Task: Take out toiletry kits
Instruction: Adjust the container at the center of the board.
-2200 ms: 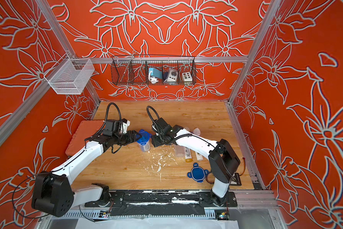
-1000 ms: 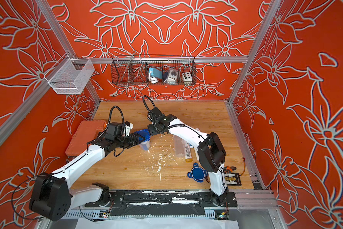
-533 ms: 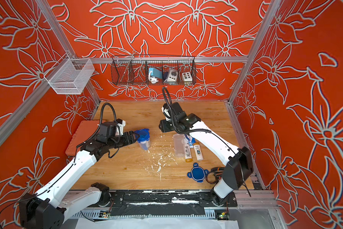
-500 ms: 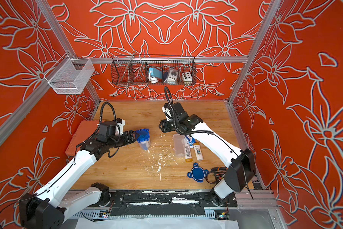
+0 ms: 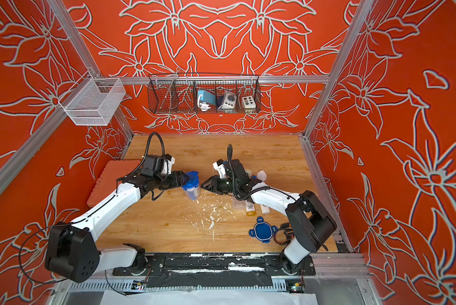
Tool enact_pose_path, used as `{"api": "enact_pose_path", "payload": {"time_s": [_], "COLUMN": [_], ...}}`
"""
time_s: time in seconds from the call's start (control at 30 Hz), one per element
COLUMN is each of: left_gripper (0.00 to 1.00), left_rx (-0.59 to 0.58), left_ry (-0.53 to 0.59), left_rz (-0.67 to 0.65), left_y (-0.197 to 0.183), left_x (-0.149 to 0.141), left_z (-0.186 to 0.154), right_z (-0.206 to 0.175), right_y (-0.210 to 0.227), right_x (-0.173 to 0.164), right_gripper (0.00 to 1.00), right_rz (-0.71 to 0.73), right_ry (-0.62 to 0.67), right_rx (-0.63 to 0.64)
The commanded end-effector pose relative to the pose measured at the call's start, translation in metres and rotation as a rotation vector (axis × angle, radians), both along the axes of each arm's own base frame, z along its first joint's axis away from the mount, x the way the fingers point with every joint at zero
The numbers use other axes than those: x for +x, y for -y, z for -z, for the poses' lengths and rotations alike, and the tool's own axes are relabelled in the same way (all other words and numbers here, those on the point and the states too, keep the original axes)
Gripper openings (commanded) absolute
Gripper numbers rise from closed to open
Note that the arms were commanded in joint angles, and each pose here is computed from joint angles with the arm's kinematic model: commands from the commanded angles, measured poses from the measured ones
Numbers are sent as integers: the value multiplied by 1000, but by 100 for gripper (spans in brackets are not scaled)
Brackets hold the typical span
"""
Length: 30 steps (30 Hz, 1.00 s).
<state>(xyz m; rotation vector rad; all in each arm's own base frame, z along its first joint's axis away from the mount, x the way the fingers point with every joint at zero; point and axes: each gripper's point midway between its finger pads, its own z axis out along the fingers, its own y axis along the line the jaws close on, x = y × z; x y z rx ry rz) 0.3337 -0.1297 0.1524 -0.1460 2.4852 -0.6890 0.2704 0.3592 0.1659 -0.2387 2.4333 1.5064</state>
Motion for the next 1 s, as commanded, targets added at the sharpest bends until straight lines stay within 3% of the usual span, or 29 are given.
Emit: {"api": "enact_pose_path", "payload": {"time_s": [0.0,0.2,0.37,0.47,0.97], "left_gripper": [72,71,70,69,67], "left_rx": [-18,-39,-45,-46,-81], "left_ry": [5,8,5,0,-38], "left_rz": [31,46,45,47,64], "left_y": [3,6,7,7,11], "left_x": [-5,-6,-7,-9,-20], "left_z": [1,-1,0,2,15], "right_z": [-8,-20,-15,-8,-2], "right_y": [6,-18,-29,-32,-53], "right_x": [24,46,60,62,70], "right_gripper": [32,32,17,13,13], "right_rz": [53,3,12,18,-20], "right_ry": [8,-43,-82,-113,-104], "right_rx": [-58,-22,-38,-48,-49]}}
